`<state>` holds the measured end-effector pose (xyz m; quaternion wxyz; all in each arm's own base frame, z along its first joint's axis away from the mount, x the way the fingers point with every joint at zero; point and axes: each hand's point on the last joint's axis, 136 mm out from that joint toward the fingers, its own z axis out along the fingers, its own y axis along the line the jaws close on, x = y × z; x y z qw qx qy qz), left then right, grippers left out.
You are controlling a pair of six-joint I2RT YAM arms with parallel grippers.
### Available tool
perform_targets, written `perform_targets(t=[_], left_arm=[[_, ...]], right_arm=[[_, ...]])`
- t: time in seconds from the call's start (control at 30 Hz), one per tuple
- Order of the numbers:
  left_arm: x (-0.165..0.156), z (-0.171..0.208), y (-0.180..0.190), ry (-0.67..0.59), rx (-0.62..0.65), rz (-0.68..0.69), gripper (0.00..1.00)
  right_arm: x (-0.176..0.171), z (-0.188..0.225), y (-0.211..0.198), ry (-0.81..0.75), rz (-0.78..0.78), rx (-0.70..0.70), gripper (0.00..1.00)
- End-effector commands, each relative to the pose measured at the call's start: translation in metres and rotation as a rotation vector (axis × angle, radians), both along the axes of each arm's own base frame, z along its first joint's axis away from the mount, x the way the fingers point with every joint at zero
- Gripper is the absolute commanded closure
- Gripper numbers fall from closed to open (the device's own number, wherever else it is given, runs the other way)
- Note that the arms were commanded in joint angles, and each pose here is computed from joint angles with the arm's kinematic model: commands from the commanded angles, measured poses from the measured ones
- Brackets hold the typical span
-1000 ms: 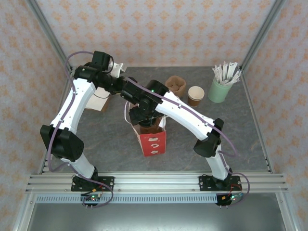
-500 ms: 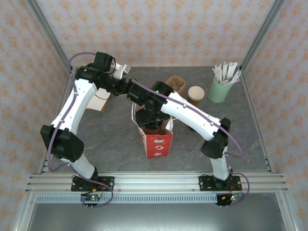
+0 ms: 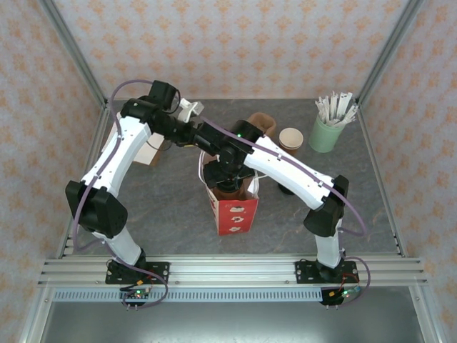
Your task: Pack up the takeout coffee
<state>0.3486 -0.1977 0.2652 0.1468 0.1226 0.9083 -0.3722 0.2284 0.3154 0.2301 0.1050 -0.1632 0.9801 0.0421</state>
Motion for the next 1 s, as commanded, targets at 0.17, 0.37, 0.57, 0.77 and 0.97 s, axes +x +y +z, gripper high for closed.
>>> perform_targets(t=[0.17, 0.37, 0.57, 0.77, 0.97], left_arm=[[-0.001, -0.016, 0.004, 0.027, 0.067, -0.003, 0.44], [0.000, -0.007, 0.008, -0.011, 0.072, 0.035, 0.64], [-0.008, -0.004, 0.010, -0.021, 0.072, 0.042, 0.80], [-0.014, 0.002, 0.010, -0.043, 0.059, 0.057, 0.87], [-0.018, 0.006, 0.015, -0.062, 0.074, 0.076, 0.89]], right_arm=[[-0.007, 0.010, -0.010, 0.007, -0.010, 0.007, 0.14], [-0.014, 0.000, -0.018, 0.047, -0.010, -0.031, 0.14], [-0.020, -0.009, -0.021, 0.082, -0.008, -0.049, 0.14], [-0.027, -0.016, -0.028, 0.115, -0.007, -0.080, 0.14], [-0.030, -0.026, -0.036, 0.137, -0.013, -0.107, 0.14]])
